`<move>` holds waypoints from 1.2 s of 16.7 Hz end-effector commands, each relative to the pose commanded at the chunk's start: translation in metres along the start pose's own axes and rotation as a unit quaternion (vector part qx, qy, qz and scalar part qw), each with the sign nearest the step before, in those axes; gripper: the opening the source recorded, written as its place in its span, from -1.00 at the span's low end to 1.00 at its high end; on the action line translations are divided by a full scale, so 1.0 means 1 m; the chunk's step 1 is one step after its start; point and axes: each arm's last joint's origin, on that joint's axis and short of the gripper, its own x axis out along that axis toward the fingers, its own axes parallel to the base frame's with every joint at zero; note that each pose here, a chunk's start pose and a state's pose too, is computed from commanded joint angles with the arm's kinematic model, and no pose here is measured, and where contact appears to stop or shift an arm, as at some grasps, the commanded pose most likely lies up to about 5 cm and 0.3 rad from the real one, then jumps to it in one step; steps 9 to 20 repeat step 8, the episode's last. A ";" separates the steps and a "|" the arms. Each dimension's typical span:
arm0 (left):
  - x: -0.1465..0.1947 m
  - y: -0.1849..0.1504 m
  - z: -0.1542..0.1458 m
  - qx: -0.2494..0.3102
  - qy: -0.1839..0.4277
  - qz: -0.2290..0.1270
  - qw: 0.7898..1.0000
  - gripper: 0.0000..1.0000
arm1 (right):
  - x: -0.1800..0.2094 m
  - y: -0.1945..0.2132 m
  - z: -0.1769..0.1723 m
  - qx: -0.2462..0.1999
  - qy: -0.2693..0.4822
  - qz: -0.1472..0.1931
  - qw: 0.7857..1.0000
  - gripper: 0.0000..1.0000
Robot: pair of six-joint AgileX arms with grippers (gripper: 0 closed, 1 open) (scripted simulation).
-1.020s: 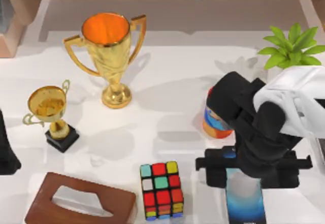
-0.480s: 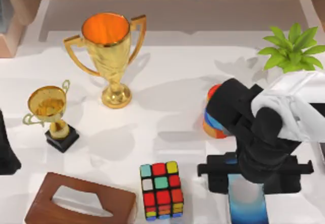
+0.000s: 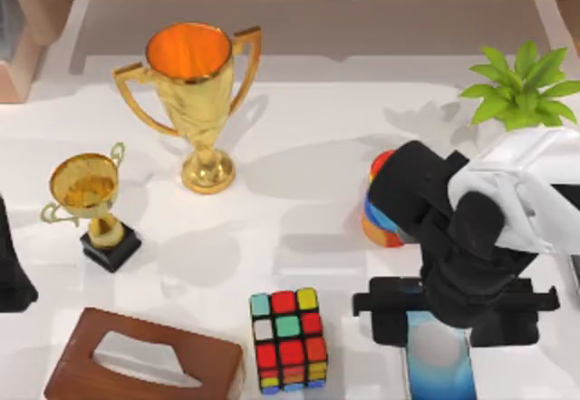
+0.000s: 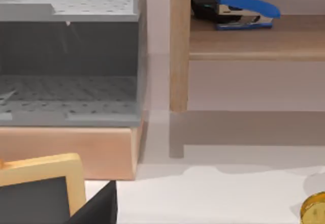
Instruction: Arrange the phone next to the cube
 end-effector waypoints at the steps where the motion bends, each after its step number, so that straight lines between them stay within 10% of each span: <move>1: 0.000 0.000 0.000 0.000 0.000 0.000 1.000 1.00 | 0.000 0.000 0.000 0.000 0.000 0.000 1.000 0.81; 20: 0.000 0.000 0.000 0.000 0.000 0.000 1.000 1.00 | 0.000 0.000 0.000 0.000 0.000 0.000 1.000 1.00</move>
